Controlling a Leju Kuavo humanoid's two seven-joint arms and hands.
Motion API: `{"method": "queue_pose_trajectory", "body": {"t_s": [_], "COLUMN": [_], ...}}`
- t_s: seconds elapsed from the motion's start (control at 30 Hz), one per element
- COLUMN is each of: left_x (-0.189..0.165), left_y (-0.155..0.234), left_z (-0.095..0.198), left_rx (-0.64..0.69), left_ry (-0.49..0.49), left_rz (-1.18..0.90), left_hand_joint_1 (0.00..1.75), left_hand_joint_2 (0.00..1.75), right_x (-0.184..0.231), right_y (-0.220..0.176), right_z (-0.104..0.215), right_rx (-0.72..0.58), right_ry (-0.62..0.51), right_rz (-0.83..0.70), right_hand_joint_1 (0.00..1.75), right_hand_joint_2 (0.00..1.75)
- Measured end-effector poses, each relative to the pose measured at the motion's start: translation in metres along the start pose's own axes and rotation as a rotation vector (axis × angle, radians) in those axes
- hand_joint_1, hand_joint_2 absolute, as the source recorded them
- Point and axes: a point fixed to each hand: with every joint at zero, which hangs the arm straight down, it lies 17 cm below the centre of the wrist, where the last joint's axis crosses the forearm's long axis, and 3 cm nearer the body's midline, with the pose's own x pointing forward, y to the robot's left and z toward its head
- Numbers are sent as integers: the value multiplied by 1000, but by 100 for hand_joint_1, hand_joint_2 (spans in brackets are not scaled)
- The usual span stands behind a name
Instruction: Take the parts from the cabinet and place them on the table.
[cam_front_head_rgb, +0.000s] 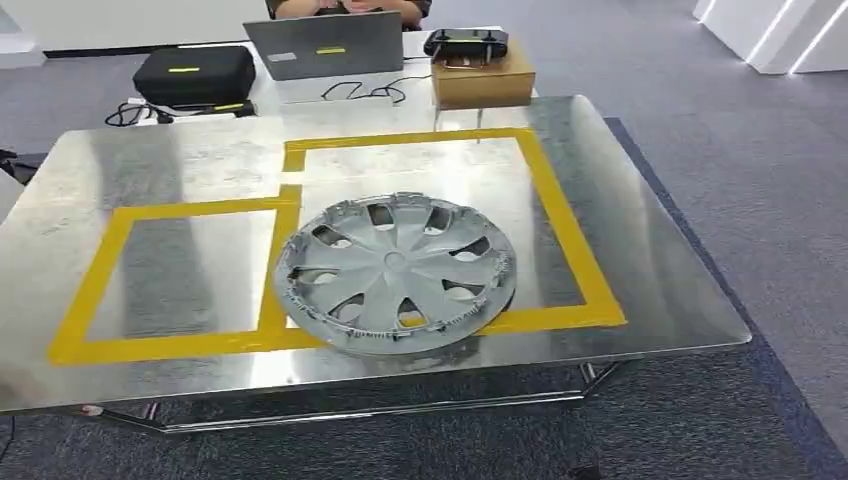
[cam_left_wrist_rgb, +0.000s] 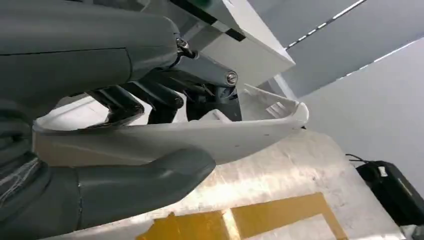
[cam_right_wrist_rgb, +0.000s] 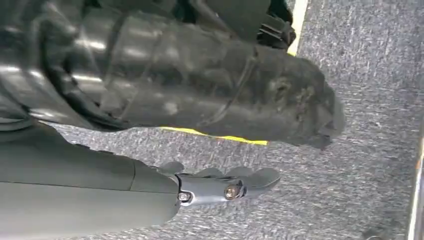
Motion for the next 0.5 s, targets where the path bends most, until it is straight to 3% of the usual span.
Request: {"method": "queue_pose_trajectory", "body": {"t_s": [0.5], "left_x": [27], "left_y": [-138], "left_z": [-19], "left_rx": [-240], "left_ry": [-56], "left_rz": [13], "left_hand_joint_1": [175], "left_hand_joint_2": [175], "right_x": [13], "right_y": [6], "right_z": [-5], "right_rx": [39], "right_ry": [-18], "right_rz": [28], "right_hand_joint_1": [0], "right_hand_joint_2": [0]}}
